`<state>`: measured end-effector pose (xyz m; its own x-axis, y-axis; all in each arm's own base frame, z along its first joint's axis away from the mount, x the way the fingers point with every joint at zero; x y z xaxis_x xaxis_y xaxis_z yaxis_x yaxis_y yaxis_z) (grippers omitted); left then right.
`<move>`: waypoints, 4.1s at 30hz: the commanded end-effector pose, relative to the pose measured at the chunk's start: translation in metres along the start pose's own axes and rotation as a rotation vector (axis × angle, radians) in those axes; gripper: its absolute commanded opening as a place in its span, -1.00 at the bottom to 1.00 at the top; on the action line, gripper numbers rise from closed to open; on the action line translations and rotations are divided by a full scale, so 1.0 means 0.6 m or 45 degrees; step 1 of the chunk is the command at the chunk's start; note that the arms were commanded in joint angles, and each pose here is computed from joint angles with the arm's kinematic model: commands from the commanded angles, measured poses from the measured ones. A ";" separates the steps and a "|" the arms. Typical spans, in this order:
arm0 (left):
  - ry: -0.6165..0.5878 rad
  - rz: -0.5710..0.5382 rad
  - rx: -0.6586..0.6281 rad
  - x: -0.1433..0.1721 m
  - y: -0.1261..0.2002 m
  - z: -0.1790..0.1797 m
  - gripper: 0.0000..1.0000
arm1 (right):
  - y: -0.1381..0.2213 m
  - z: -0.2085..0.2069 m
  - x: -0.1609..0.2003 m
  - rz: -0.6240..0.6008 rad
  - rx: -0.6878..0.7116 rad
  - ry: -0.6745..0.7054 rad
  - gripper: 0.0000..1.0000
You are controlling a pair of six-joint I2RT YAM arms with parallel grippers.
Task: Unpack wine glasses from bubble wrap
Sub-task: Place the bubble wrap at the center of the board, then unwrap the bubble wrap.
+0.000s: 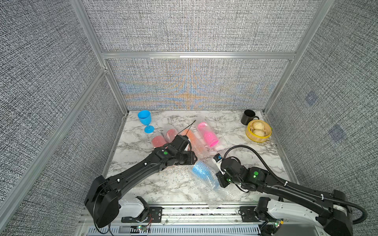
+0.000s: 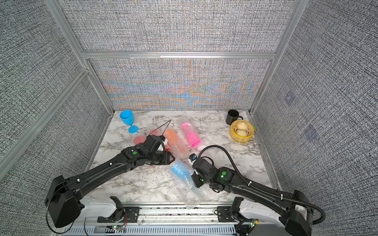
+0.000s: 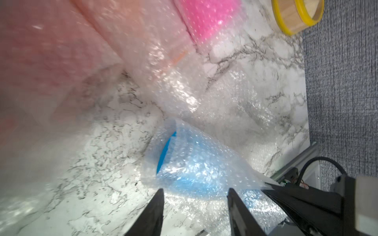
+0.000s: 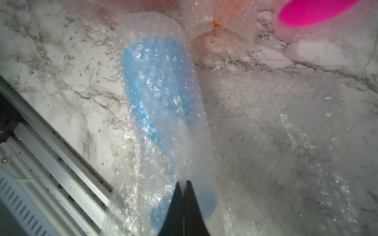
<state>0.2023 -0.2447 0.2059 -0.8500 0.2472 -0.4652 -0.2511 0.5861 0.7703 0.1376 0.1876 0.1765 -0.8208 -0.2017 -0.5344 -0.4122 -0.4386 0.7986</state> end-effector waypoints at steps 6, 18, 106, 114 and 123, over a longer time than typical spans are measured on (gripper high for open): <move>-0.056 -0.121 0.015 -0.036 0.034 -0.023 0.08 | 0.041 0.008 -0.007 -0.064 -0.114 -0.096 -1.00; -0.024 -0.095 0.066 -0.041 0.017 -0.038 0.08 | 0.063 -0.038 0.014 -0.140 0.049 -0.155 -1.00; -0.033 0.231 0.186 0.034 -0.172 0.012 -1.00 | -0.087 -0.074 -0.043 -0.075 -0.106 -0.964 -1.00; -0.042 0.278 0.094 0.047 -0.170 0.028 -1.00 | -0.059 -0.105 -0.016 -0.068 0.117 -0.825 -1.00; -0.058 0.304 0.055 0.052 -0.166 0.035 -1.00 | -0.053 -0.130 -0.004 -0.060 0.311 -0.752 -1.00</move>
<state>0.2108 -0.2873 0.1097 -0.8579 0.4066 -0.3142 -0.0183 0.5869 0.8095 0.1872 0.1474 0.1352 -0.8553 0.3829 -0.3492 -0.4760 -0.3143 0.8213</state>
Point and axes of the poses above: each gripper's point midway between its finger pads, its own y axis back along the fingers, its own z axis along the line the jaws close on, x = y × z, the point moved 7 cm from there along y, back along the fingers, and after that the axes turned 13 degrees about -y, right-handed, at the moved point
